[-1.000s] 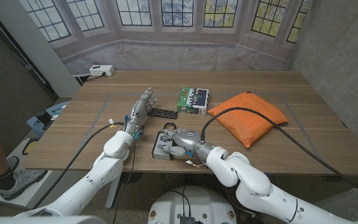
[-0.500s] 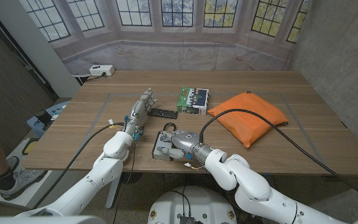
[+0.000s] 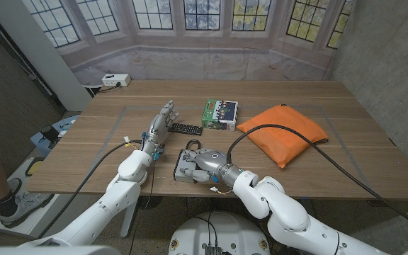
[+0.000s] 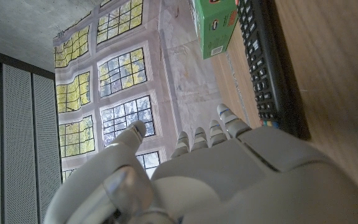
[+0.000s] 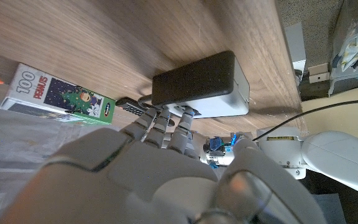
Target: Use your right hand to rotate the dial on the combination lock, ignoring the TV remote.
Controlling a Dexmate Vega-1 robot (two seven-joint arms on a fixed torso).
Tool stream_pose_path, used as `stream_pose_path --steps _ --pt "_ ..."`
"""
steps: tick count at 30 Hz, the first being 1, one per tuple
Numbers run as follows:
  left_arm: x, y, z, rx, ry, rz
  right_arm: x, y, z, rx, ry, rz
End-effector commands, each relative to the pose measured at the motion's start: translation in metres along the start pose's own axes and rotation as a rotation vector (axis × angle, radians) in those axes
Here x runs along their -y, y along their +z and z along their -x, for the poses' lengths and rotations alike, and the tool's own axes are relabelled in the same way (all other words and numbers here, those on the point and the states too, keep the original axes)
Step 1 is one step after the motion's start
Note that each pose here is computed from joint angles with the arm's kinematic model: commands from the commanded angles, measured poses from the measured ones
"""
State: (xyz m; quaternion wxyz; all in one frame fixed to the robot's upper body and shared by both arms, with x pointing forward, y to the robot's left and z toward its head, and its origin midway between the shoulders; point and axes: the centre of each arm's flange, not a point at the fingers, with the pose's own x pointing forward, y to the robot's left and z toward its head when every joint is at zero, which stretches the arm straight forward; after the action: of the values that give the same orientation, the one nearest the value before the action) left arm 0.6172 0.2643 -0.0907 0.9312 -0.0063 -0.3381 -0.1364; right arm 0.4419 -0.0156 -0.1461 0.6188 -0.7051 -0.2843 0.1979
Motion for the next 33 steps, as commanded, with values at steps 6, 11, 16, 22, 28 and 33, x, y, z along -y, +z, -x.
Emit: stream_pose_path --steps 6,11,16,22,28,33 --pt "0.003 -0.002 -0.004 -0.011 -0.007 -0.001 0.016 -0.003 0.004 0.005 -0.042 0.016" --pt "0.003 -0.003 -0.006 -0.013 -0.008 -0.003 0.017 -0.005 0.004 0.004 -0.046 0.008" --pt "0.004 -0.003 -0.008 -0.015 -0.011 -0.003 0.019 -0.005 0.002 0.009 -0.05 0.006" --pt "0.004 -0.005 -0.01 -0.02 -0.01 0.0 0.022 -0.008 0.001 0.009 -0.057 0.008" --pt "0.004 -0.006 -0.011 -0.022 -0.008 0.001 0.025 -0.009 0.001 0.01 -0.062 0.004" --pt "0.005 -0.007 -0.012 -0.024 -0.01 0.0 0.026 -0.009 0.001 0.011 -0.065 -0.001"
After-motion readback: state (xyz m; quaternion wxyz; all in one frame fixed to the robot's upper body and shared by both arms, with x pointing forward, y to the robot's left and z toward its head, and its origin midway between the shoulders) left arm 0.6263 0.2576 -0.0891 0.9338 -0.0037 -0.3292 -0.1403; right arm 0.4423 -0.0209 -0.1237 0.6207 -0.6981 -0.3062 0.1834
